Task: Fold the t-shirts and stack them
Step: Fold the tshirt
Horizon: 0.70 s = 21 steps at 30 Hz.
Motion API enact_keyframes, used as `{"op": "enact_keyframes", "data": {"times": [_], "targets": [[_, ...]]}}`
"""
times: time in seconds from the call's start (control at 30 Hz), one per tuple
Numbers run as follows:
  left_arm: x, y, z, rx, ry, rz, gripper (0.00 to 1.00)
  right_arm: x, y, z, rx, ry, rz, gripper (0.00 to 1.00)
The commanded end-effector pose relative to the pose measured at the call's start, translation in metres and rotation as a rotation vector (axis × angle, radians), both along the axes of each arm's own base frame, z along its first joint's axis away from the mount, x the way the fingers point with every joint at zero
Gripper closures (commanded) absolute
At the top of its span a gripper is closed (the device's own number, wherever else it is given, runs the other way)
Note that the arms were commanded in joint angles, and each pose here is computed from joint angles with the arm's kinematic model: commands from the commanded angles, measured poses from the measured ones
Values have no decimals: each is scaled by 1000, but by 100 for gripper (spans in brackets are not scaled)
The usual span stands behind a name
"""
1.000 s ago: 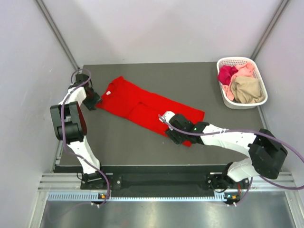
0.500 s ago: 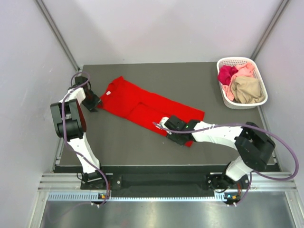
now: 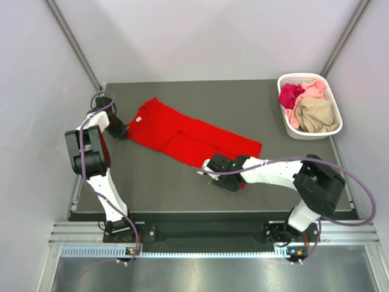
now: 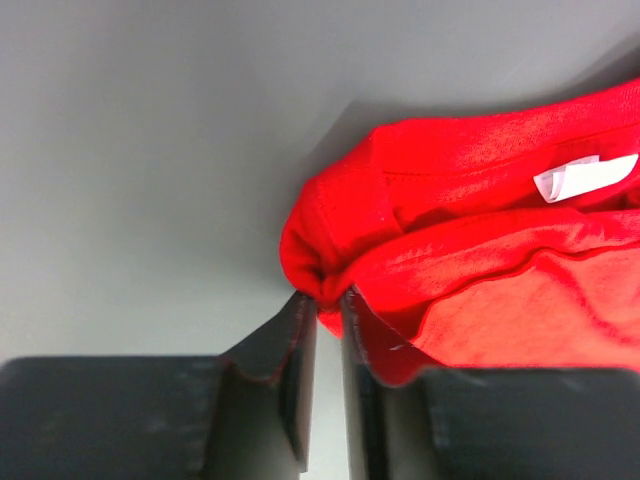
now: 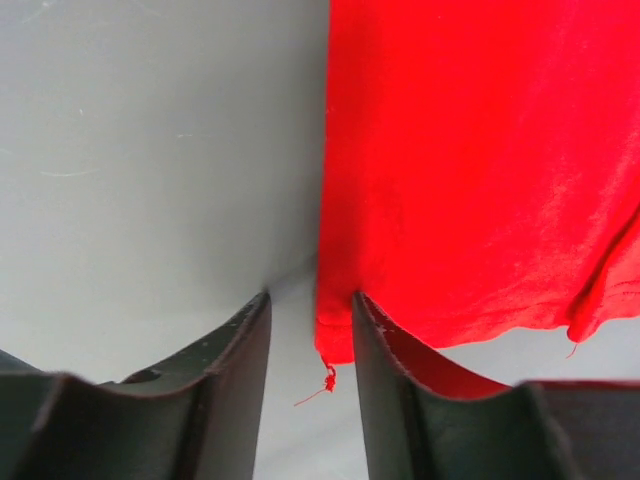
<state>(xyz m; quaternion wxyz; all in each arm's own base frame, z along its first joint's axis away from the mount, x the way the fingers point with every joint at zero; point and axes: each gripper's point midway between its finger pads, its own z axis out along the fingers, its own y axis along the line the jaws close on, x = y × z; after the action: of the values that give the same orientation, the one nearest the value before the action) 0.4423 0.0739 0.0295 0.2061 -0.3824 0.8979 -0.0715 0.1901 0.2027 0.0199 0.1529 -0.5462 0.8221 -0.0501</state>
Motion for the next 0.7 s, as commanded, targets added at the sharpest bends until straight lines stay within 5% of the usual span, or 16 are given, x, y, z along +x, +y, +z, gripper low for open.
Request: {"op": "enact_keyframes", "data": {"times": [0.0,0.33,0.67], "targets": [[20,8,11,24,-69,2,81,1,8,5,-11,-2,25,63],[22,10,13,28,-73,-2,93,6,0,-5,-82,-18,0,68],[23,7,11,12,-73,-1,100,10,0,3,-73,-42,-21,59]]}}
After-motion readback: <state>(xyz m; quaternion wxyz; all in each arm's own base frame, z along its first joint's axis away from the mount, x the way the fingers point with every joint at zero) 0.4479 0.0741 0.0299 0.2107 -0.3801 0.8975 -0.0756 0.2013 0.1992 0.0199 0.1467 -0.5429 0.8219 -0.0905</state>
